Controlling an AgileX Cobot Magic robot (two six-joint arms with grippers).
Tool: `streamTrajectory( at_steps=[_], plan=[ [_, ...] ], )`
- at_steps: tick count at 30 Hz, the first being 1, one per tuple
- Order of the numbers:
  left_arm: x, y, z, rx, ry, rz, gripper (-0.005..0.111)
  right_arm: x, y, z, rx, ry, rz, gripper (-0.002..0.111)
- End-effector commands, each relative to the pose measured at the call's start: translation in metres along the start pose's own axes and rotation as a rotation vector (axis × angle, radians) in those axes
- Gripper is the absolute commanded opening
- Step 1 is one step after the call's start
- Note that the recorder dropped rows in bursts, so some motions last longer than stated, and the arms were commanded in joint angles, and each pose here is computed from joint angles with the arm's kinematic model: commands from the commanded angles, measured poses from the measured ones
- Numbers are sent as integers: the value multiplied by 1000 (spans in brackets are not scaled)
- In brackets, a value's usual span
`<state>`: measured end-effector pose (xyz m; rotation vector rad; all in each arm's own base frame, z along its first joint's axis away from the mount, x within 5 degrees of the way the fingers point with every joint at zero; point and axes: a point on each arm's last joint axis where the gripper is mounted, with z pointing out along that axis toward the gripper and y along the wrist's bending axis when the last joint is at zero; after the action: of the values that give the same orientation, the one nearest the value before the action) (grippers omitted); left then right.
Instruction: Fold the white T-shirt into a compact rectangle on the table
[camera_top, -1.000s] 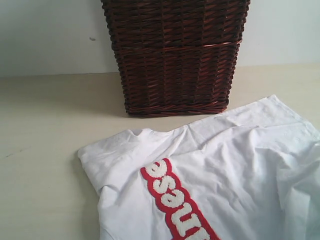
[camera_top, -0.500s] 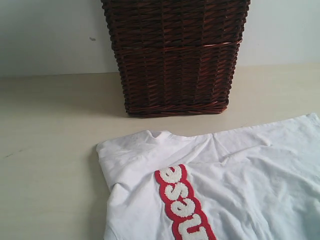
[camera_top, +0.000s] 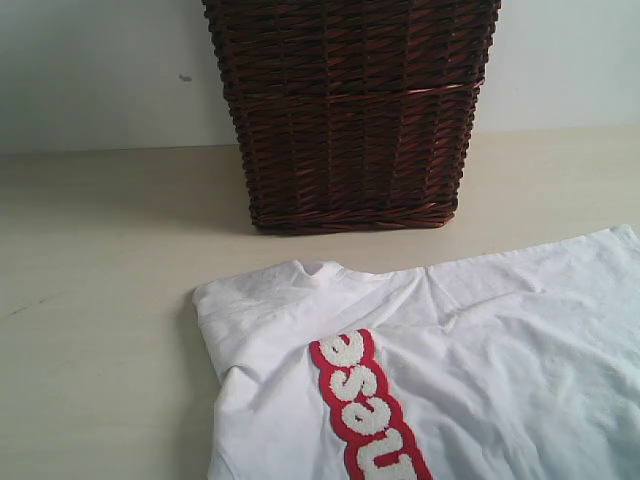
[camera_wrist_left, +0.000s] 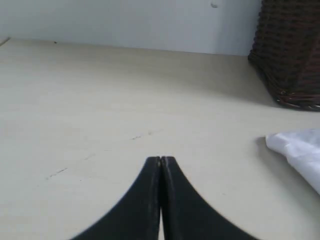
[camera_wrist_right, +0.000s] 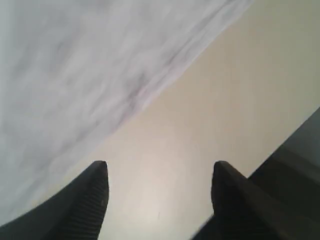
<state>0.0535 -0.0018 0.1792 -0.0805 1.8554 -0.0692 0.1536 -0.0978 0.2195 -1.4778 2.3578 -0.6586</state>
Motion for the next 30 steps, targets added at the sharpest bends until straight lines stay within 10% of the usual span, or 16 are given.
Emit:
streamTrajectory(
  at_steps=[1,8,17,30],
  plan=[
    [-2,0,-1,0,-17,-6,0,-40,-4,-5,-10,-446,242,53],
    [-2,0,-1,0,-17,-6,0,-99,-7,0,-289,-903,627,0],
    [-2,0,-1,0,-17,-6,0,-159,44,59,-803,-718,520,0],
    [-2,0,-1,0,-17,-6,0,-229,60,97,-819,-267,377,0]
  ],
)
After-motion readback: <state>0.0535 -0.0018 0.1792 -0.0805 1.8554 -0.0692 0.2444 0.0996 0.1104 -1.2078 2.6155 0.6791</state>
